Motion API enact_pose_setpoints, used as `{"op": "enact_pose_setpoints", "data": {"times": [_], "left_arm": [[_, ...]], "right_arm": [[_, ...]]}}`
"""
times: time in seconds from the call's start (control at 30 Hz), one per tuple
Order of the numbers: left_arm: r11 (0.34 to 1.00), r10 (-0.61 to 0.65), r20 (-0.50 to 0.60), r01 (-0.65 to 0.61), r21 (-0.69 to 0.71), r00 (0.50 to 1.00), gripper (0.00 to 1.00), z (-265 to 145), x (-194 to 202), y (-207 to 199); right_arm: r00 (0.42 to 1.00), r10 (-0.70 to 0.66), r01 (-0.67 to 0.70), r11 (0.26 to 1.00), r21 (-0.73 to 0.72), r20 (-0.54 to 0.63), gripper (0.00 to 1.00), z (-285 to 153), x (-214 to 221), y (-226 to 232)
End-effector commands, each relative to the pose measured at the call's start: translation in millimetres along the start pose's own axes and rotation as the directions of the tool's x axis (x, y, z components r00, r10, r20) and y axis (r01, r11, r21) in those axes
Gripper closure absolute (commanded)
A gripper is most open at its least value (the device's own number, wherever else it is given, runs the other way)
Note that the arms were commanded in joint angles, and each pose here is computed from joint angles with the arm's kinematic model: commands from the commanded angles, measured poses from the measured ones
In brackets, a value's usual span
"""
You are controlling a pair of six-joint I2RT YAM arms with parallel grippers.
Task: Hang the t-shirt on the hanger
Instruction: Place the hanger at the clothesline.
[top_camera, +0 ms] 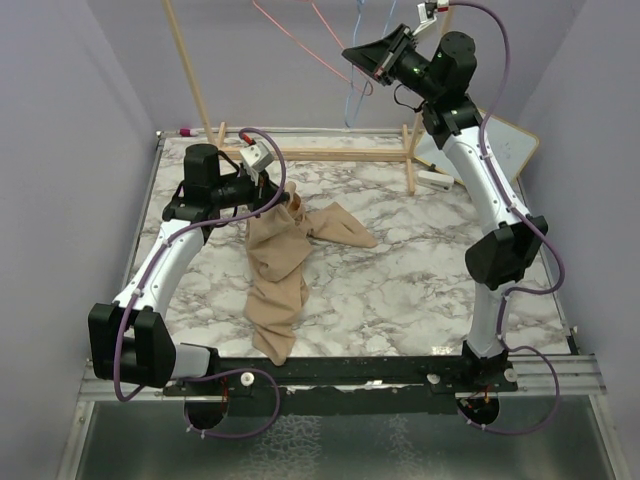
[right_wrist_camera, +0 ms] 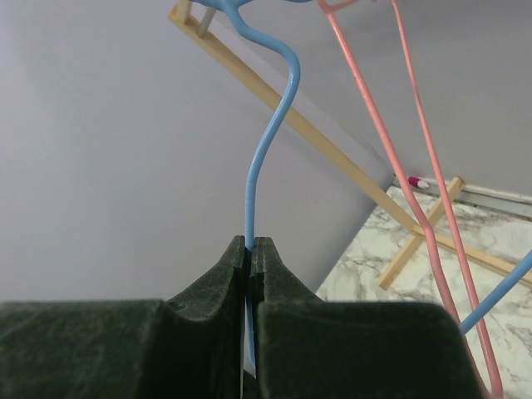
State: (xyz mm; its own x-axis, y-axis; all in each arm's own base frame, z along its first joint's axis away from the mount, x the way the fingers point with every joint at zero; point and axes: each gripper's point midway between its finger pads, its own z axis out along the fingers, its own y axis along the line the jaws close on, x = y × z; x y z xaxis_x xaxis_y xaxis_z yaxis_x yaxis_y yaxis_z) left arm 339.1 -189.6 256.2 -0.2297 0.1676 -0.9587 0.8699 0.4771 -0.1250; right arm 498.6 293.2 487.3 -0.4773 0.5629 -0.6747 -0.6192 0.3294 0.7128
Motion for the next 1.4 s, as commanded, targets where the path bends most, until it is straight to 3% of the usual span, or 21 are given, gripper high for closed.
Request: {"op": "enact_pose_setpoints", "data": {"times": [0.0,0.63,1.37], "left_arm": [[1.000,0.028,0.036,-0.028,0.010,0.999,1.00,-4,-11,-5],[1.000,-0.001,0.045,0.001,0.013,0.999,1.00,-3,-7,-7],[0.999,-0.011,0.033,0.009,0.031,0.999,1.00,-2,0,-10]], "right_arm": [[0.995,0.011,0.001,0.993,-0.120,0.098,0.99,0,-27,23],[0.955,0.216,-0.171,0.961,-0.217,0.203,0.99,10,-61,-13],[0.960,0.169,-0.108,0.960,-0.260,0.224,0.99,-1,-77,4]]}}
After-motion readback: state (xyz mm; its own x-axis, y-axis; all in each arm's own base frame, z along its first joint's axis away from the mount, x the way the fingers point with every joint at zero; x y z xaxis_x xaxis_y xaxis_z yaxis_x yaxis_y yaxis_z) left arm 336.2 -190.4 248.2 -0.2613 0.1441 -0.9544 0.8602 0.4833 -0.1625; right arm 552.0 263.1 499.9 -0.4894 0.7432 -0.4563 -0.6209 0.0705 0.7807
